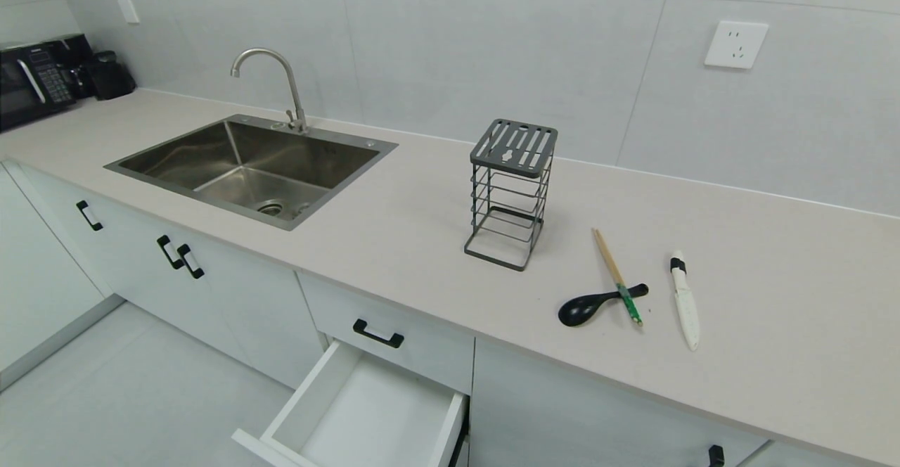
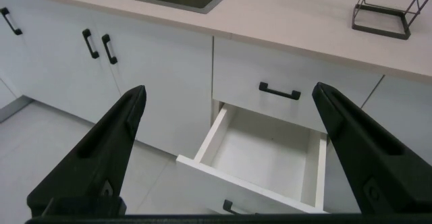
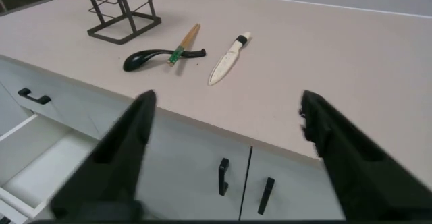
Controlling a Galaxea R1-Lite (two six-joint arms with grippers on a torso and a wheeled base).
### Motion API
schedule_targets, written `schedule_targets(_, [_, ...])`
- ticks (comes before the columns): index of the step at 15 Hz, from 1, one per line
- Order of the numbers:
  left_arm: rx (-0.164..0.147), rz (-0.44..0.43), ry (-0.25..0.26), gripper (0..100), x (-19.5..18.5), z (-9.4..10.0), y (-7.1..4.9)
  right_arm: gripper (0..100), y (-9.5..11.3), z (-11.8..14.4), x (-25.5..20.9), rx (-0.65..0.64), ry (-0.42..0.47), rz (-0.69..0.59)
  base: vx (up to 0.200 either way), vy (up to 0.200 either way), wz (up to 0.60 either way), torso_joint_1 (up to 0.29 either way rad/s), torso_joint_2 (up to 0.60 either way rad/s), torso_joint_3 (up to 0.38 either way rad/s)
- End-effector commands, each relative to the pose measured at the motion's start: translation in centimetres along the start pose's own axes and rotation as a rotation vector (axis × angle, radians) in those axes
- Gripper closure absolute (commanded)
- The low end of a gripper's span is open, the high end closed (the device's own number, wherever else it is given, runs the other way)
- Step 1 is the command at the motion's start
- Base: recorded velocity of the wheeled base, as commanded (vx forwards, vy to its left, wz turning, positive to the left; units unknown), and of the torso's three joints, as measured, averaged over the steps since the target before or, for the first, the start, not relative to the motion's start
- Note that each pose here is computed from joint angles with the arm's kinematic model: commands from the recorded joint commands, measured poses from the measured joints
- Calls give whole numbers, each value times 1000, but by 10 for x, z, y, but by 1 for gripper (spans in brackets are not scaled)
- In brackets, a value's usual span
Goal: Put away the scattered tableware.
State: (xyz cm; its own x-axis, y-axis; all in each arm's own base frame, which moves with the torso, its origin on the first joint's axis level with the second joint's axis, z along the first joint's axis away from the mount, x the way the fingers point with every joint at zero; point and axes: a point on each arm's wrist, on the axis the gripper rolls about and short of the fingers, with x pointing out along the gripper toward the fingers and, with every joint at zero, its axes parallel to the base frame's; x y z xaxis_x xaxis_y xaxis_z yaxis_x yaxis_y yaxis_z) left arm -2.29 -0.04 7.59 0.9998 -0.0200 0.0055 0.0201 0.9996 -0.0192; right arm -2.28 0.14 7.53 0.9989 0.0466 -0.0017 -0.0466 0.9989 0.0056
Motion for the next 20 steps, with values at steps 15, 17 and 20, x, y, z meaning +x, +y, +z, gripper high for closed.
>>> schedule_targets(15, [7,-5,1,0,0,0,0,0,3,27,-5,-31,-223,128,0,0,0,0,0,0])
schedule_targets(17, [6,-6,1,0,0,0,0,0,7,61,-7,-44,-196,329,0,0,0,0,0,0])
schedule_targets(20, [7,-6,1,0,0,0,0,0,8,103,24,-19,-33,437,0,0,0,0,0,0])
